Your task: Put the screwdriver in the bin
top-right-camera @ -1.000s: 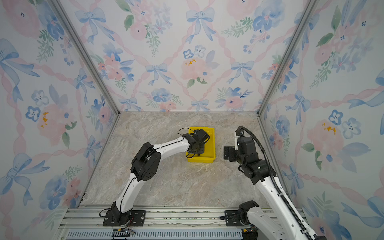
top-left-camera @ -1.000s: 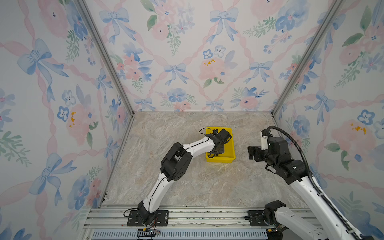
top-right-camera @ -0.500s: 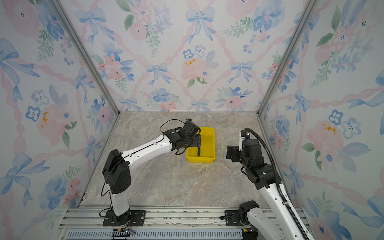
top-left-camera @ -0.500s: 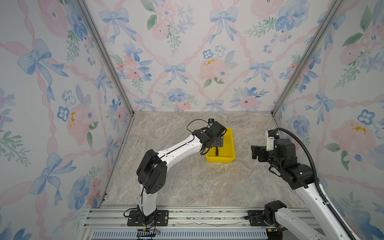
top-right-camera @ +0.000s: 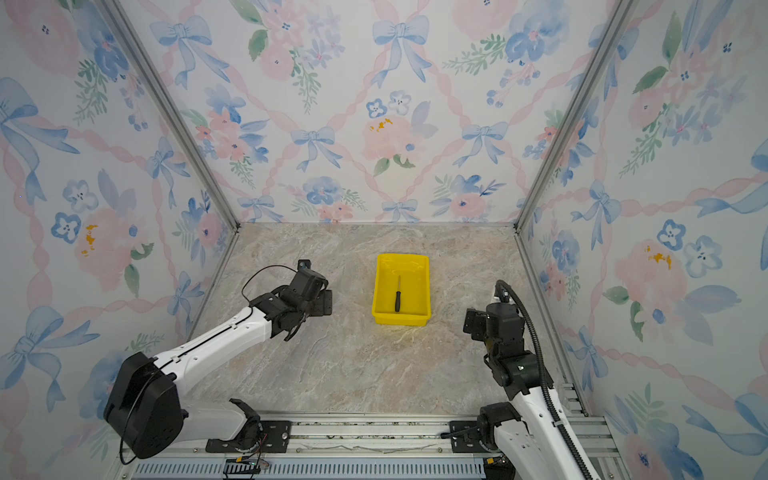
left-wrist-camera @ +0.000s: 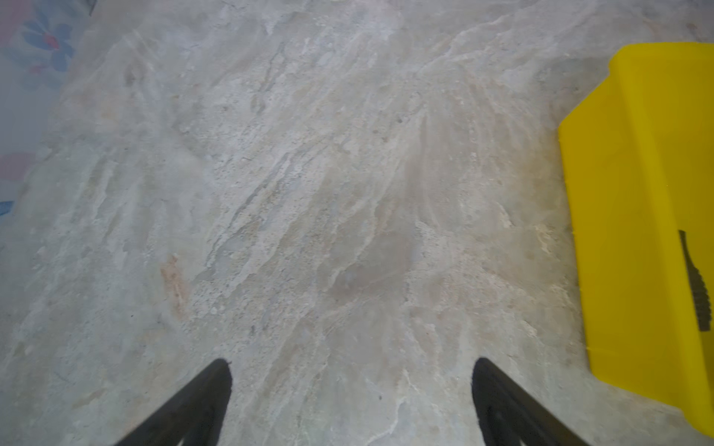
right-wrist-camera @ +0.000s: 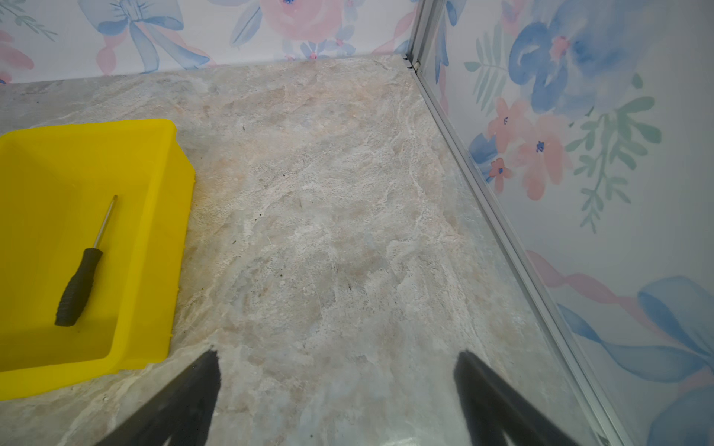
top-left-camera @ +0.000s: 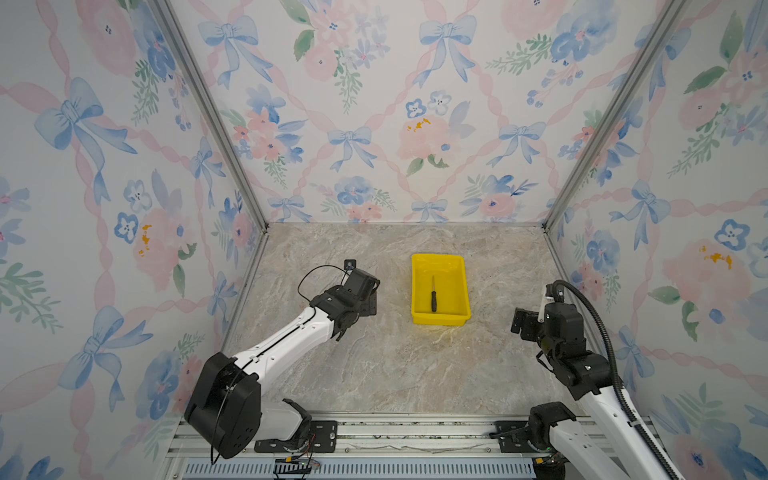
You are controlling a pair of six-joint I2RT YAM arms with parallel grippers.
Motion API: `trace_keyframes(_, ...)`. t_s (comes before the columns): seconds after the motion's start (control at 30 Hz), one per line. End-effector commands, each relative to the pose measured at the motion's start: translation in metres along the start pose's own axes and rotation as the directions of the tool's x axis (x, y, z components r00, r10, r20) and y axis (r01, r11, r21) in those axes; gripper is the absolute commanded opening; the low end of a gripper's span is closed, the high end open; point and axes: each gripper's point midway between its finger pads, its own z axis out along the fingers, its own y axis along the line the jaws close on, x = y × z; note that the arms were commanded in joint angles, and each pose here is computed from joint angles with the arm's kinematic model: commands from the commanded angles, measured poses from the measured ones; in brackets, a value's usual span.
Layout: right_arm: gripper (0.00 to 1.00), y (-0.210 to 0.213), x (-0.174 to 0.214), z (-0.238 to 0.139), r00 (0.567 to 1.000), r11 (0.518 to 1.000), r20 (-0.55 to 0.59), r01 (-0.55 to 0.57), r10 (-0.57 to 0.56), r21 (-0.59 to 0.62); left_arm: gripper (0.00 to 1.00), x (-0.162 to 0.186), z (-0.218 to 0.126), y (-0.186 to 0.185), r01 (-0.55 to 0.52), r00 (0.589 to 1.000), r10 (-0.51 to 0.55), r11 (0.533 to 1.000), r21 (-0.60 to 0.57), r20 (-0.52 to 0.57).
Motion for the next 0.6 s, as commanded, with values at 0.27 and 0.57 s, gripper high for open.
trace_keyframes(0.27, 0.97, -0.006, 0.023, 0.015, 0.992, 1.000, 0.123, 0.013, -0.014, 0.015, 0.98, 0.009, -0.020, 0.102, 0.032, 0.892, 0.031, 0.991, -0.131, 0.451)
trace_keyframes(0.57, 0.97, 0.003, 0.033, 0.050, 0.993, 1.000, 0.120, -0.001, -0.003, 0.026, 0.98, 0.047, -0.001, 0.135, 0.105, 0.884, -0.006, 0.977, -0.186, 0.467)
